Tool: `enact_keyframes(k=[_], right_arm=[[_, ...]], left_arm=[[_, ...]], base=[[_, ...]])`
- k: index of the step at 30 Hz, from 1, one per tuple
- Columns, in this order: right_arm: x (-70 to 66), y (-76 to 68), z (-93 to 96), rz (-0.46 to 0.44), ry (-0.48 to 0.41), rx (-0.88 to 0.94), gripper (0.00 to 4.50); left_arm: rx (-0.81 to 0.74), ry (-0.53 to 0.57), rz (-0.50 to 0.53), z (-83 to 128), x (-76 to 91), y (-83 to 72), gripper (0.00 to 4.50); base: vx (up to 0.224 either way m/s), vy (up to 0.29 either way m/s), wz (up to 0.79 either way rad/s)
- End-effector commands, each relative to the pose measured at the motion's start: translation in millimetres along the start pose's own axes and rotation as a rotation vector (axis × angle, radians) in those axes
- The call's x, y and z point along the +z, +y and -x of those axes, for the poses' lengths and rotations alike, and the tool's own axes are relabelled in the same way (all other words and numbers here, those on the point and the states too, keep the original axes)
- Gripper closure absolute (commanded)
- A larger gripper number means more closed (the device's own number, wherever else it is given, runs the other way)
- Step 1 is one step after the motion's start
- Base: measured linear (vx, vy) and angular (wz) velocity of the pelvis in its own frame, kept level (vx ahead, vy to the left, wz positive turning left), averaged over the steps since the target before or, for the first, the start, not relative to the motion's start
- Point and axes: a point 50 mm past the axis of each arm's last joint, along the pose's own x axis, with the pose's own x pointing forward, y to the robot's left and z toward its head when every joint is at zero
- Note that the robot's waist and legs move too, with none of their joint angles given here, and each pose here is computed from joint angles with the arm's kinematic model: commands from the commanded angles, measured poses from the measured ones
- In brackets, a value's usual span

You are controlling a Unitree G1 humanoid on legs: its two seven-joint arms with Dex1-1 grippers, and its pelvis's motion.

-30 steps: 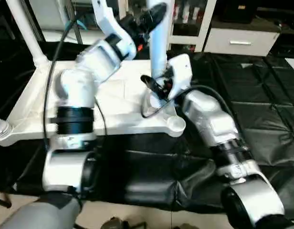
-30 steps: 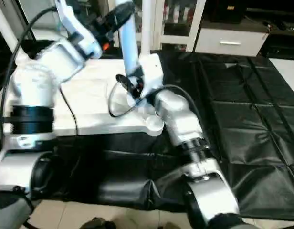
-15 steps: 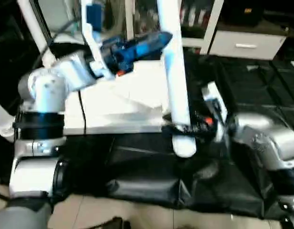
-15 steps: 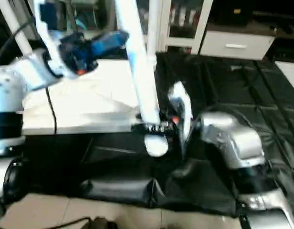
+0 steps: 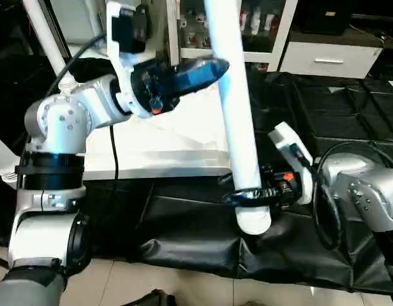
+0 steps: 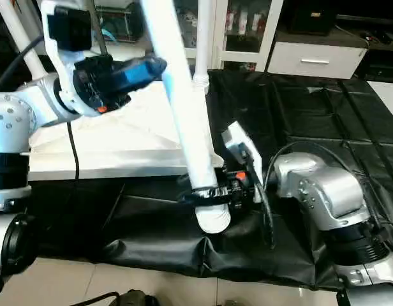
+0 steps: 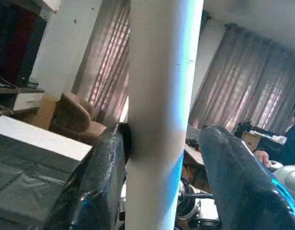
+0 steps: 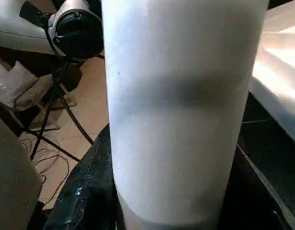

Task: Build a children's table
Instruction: Insert table leg to table base

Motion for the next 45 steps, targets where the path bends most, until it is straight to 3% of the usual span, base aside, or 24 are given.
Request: enact_keyframes(k=[1,12,25,28,29,32,34,43,45], right_arm=[[2.2,-3.4,-1.3,-0.003,0.009,-0.02,2.62],[5.1,-8.6,-7.3,0.03,0.038,-0.045,2.62],[9.3,-11.7,-3.9,0.058,0.061,-0.058,2.62],[9.9,-13.1,-3.3,0.064,0.061,-0.069,2.62],[10.6,-14.3,-3.4,0.069,0.06,-0.078,2.62],[11.6,-15.6,-4.0,0.074,0.056,-0.087,2.62],[12.4,-16.4,-5.0,0.078,0.054,-0.091,2.62],[12.6,-19.1,-6.6,0.095,0.069,-0.109,2.62],[12.6,-19.2,-7.9,0.099,0.074,-0.109,2.62]], left_arm=[[-0.078,0.033,-0.017,-12,0.9,-10.0,2.07],[-0.048,0.036,-0.016,-15,-4.5,-5.4,2.83],[-0.028,0.009,-0.033,-15,-4.5,-4.7,2.89],[-0.027,0.016,0.046,-15,-3.8,-4.1,2.89],[-0.011,0.024,0.04,-16,-3.3,-2.5,2.19],[0.003,0.039,0.015,-18,-4.0,-1.4,2.16],[0.031,0.064,-0.024,-20,-7.7,0.4,1.8],[0.097,0.074,-0.067,-21,-11.3,6.5,1.76],[0.146,0.059,-0.072,-22,-10.7,12.0,2.04]], base=[[0.0,0.0,0.0],[0.0,0.0,0.0],[0.0,0.0,0.0],[0.0,0.0,0.0],[0.0,0.0,0.0],[0.0,0.0,0.0],[0.0,0.0,0.0],[0.0,0.0,0.0],[0.0,0.0,0.0]])
